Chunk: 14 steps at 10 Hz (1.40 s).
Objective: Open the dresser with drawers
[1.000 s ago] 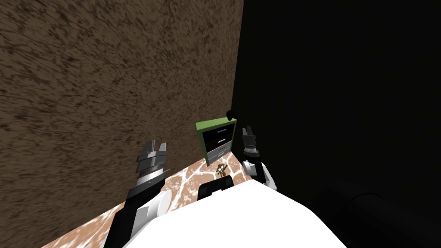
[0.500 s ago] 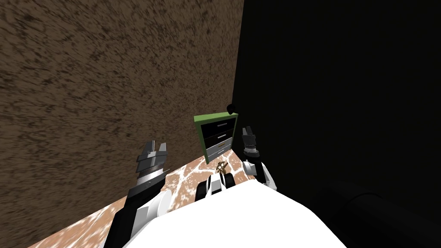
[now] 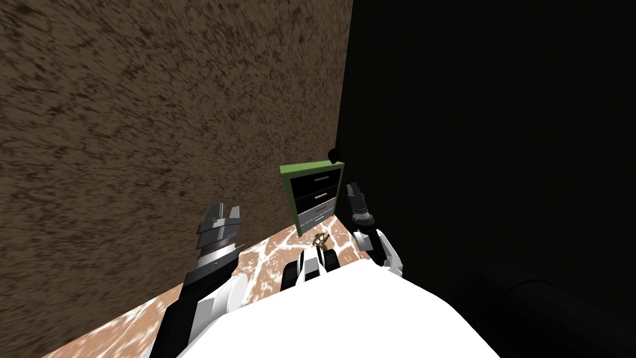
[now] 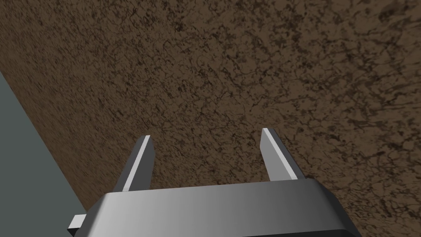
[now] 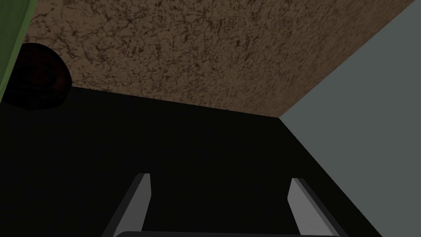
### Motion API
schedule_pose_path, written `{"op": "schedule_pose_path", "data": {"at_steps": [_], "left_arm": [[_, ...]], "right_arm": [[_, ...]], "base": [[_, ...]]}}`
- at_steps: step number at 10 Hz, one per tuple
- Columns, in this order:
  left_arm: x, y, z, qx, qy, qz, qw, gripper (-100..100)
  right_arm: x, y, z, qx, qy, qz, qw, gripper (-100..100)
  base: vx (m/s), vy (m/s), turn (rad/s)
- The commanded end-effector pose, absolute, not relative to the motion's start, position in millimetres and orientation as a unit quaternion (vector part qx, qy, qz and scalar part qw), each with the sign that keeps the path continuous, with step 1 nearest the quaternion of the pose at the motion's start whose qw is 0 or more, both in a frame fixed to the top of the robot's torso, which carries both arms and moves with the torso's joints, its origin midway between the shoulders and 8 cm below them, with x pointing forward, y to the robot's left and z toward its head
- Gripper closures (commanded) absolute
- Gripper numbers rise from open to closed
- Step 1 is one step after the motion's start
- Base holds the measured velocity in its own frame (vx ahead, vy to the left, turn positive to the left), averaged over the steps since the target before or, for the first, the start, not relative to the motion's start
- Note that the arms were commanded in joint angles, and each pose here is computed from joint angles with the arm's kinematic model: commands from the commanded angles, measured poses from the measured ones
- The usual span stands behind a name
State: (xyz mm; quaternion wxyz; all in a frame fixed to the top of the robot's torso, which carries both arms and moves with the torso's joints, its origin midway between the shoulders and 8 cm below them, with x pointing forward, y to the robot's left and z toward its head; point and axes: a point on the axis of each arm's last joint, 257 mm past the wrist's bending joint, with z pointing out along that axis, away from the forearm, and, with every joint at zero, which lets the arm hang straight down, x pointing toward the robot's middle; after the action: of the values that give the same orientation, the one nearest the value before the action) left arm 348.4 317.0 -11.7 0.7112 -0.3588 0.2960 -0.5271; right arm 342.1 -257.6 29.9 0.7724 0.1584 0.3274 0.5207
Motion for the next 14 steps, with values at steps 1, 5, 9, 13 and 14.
{"op": "schedule_pose_path", "data": {"at_steps": [1,5,9,13,14], "left_arm": [[348,317,-12,-0.359,0.296,-0.527,0.711,0],[348,317,-12,-0.359,0.296,-0.527,0.711,0],[348,317,-12,-0.359,0.296,-0.527,0.711,0],[348,317,-12,-0.359,0.296,-0.527,0.711,0],[348,317,-12,-0.359,0.296,-0.527,0.711,0]], "right_arm": [[346,-249,31,0.107,0.352,0.477,0.798,-100],[353,-240,33,0.045,0.368,0.414,0.832,-100],[358,-234,34,-0.002,0.373,0.356,0.857,-100],[363,-228,34,-0.05,0.374,0.295,0.878,-100],[363,-228,34,-0.051,0.374,0.291,0.879,-100]], "base": [[0.044,0.051,-0.007],[0.028,0.048,-0.009],[0.023,0.042,-0.005],[0.021,0.039,-0.006],[0.02,0.042,-0.006]]}}
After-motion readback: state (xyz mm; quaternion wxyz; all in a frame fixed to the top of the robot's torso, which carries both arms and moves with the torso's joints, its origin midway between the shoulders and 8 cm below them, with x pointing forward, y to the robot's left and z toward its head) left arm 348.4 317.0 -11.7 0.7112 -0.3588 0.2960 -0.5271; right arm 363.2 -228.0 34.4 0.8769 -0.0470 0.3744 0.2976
